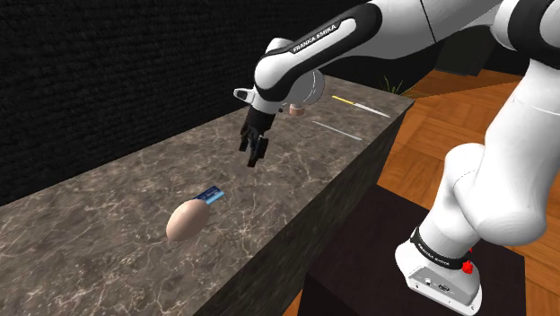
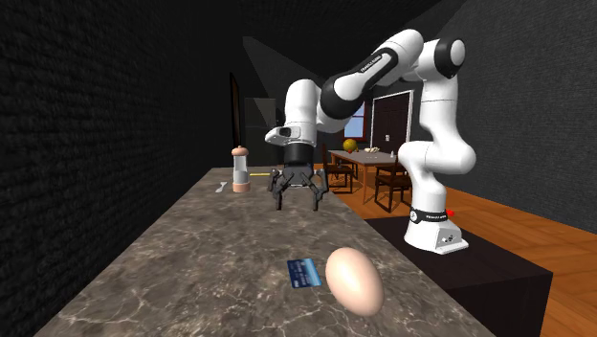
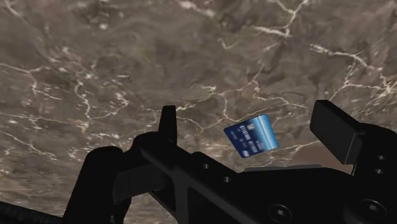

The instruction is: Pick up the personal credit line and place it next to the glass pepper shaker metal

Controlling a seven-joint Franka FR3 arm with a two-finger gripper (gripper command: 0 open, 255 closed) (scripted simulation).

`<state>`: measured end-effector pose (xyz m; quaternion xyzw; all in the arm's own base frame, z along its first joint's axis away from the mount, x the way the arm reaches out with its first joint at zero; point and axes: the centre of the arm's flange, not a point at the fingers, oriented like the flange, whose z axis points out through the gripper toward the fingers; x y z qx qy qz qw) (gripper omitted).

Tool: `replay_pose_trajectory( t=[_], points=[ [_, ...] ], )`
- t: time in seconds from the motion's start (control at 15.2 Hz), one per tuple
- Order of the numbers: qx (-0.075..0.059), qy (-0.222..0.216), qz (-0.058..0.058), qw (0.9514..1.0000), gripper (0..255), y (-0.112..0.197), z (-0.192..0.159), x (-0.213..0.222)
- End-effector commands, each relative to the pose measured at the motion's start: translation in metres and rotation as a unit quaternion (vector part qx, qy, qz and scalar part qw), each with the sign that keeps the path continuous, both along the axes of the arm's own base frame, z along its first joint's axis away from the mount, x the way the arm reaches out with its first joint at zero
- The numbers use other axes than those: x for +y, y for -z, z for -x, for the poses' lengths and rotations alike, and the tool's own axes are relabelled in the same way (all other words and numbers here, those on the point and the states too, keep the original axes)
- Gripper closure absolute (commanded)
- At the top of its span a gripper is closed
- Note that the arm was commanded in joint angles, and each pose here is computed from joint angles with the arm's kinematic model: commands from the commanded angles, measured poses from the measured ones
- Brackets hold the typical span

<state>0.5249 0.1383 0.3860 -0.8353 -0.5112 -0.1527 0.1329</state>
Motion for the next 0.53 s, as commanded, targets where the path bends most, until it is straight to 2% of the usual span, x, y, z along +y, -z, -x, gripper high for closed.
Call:
replay_pose_trajectory(
  t=[0.0, 0.2, 0.46],
  points=[
    [-0.01, -0.04, -0.015, 0.999, 0, 0.007, -0.009, 0.02],
    [-0.024, -0.097, -0.035, 0.9944, 0, 0.018, -0.02, 0.051],
    [-0.043, -0.172, -0.062, 0.9823, 0, 0.029, -0.03, 0.094]
  ],
)
